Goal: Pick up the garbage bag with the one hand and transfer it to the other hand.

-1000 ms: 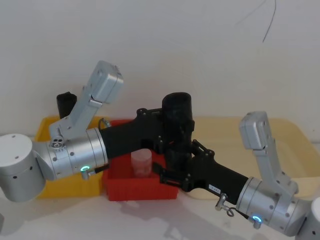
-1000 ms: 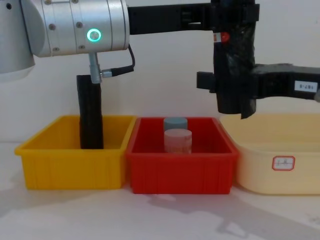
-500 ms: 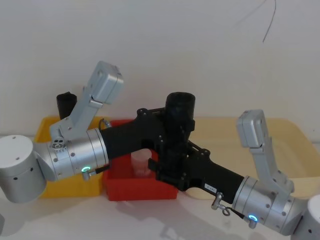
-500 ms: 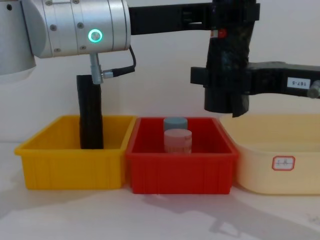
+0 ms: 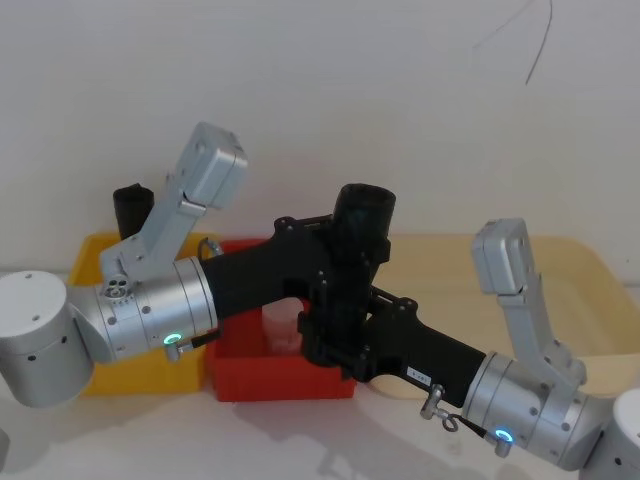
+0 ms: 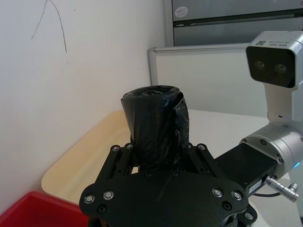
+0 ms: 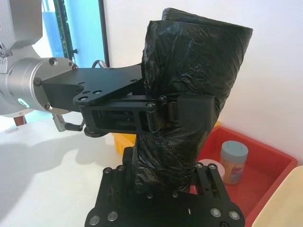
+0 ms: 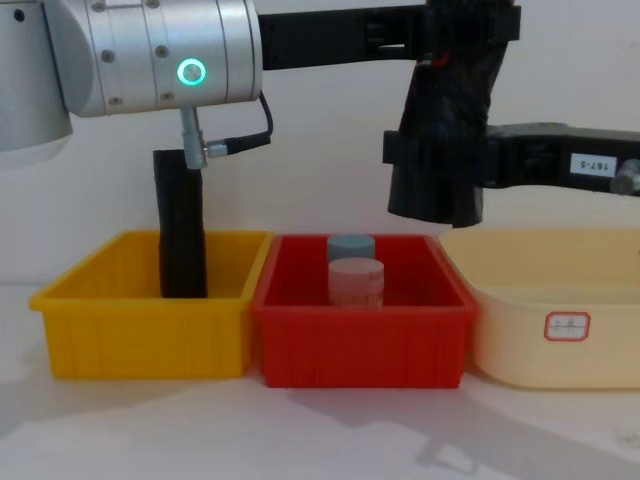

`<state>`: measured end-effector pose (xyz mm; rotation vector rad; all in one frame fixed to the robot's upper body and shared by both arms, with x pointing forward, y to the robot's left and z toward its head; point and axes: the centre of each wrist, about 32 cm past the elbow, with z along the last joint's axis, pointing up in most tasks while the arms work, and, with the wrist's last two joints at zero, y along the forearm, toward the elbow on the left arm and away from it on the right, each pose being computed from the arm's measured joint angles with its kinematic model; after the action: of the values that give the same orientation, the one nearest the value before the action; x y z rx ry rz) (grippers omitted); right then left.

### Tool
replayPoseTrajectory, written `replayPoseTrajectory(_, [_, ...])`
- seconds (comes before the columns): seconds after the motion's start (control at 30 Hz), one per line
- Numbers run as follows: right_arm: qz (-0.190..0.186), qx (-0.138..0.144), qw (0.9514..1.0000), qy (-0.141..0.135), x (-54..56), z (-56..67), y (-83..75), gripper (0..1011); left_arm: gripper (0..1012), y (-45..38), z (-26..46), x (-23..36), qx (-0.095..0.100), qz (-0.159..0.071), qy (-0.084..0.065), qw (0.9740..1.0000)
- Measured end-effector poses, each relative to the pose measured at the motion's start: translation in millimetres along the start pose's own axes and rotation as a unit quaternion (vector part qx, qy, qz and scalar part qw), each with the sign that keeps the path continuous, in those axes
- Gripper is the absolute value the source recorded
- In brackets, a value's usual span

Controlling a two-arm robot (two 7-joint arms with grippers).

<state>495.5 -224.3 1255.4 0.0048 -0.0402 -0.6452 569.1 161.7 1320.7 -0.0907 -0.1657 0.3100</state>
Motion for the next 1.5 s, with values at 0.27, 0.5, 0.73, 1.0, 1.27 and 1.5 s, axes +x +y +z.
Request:
replayPoseTrajectory(0.27, [-0.001, 0.0, 1.0, 0.0, 0.0, -0.1, -0.1, 598, 471, 0.0, -0.1, 0.0, 0.0, 0.001, 0.0, 1.0])
replayPoseTrajectory(0.5, [-0.021, 0.0, 0.9998, -0.002, -0.4, -0.2, -3.3, 596, 681, 0.0, -0.1, 0.0, 0.0, 0.001, 0.0, 1.0])
replayPoseTrajectory(0.73, [-0.056, -0.001, 0.9984, -0.009, 0.2, 0.9, -9.3, 596, 868, 0.3, -0.1, 0.1, 0.0, 0.001, 0.0, 1.0])
replayPoseTrajectory(1.0, [-0.11, -0.007, 0.9938, -0.014, 3.7, 2.6, -17.2, 596, 1002, 7.0, -0.8, 2.0, -0.004, -0.007, 0.009, 0.9999])
replayPoseTrajectory(1.27, [-0.166, -0.02, 0.9856, -0.026, 15.1, 7.7, -20.8, 596, 1001, 21.3, -0.2, 3.7, -0.014, -0.001, 0.02, 0.9997])
replayPoseTrajectory(1.5, [-0.2, -0.037, 0.9783, -0.041, 29.9, 14.0, -20.7, 596, 1002, 35.0, 0.0, 4.1, -0.021, 0.014, 0.021, 0.9994])
